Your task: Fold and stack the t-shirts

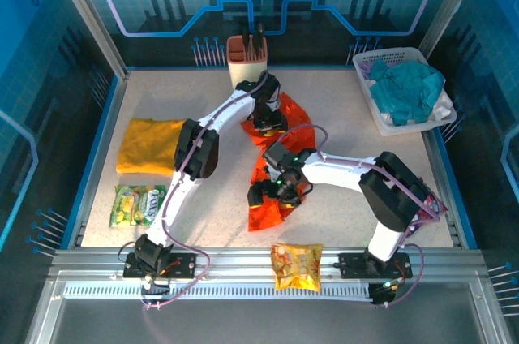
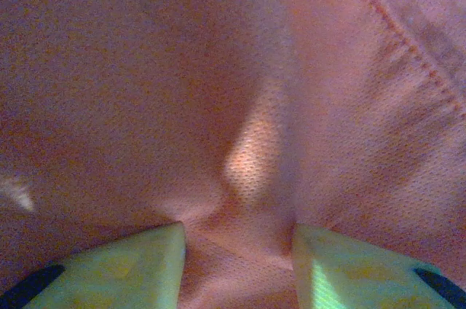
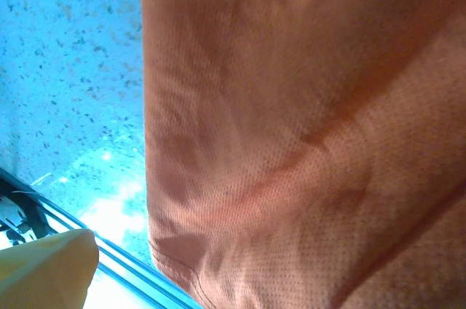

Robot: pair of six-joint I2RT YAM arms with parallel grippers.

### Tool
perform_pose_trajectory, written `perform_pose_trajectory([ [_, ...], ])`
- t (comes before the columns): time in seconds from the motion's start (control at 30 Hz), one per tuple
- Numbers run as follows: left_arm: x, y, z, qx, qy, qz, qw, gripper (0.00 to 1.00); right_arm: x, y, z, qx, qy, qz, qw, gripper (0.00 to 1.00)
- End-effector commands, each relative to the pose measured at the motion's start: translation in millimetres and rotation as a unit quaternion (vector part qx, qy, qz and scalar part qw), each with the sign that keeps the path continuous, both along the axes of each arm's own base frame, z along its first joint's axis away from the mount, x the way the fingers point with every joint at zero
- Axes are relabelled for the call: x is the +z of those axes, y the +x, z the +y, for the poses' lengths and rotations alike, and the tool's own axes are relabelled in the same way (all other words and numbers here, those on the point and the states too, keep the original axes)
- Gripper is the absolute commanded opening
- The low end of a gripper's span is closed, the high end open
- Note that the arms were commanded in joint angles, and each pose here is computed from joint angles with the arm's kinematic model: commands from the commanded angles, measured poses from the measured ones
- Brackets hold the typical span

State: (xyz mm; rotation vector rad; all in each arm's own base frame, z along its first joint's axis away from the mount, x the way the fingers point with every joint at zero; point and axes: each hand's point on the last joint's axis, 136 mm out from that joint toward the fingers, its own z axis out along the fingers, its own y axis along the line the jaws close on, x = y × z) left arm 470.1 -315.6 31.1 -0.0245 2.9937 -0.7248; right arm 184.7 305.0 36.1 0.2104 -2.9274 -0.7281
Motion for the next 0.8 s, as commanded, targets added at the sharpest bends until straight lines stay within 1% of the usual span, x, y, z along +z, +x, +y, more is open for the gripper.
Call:
perform_pose_trajectory([
  [0.0, 2, -12, -11, -0.03, -0.012, 0.013, 0.999, 0.44, 2, 4, 5, -0.014, 0.001, -0.001, 1.0, 1.0],
  [0.13, 28, -8, -3, -0.043, 0.004, -0.023, 0.999, 0.46, 25, 15, -10, -0.008, -0.017, -0.049, 0.999, 1.0],
  [0.3, 89, -4, 10, -0.046, 0.008, -0.084, 0.995, 0.49, 63, 35, -33, -0.005, -0.022, -0.104, 0.994, 1.0],
  [0.37, 112, -5, 16, -0.049, 0.014, -0.108, 0.993, 0.55, 77, 44, -42, -0.01, -0.023, -0.126, 0.992, 1.0],
  [0.47, 139, -12, 30, -0.049, 0.03, -0.13, 0.99, 0.56, 96, 64, -61, -0.024, -0.039, -0.169, 0.985, 1.0],
  [0.6, 156, -26, 58, -0.034, 0.069, -0.138, 0.987, 0.57, 115, 101, -87, -0.072, -0.056, -0.223, 0.971, 1.0],
  [0.7, 158, -38, 88, 0.002, 0.113, -0.148, 0.983, 0.57, 123, 131, -99, -0.1, -0.061, -0.254, 0.96, 1.0],
  [0.77, 156, -50, 98, 0.016, 0.112, -0.155, 0.981, 0.57, 126, 150, -98, -0.108, -0.053, -0.265, 0.957, 1.0],
])
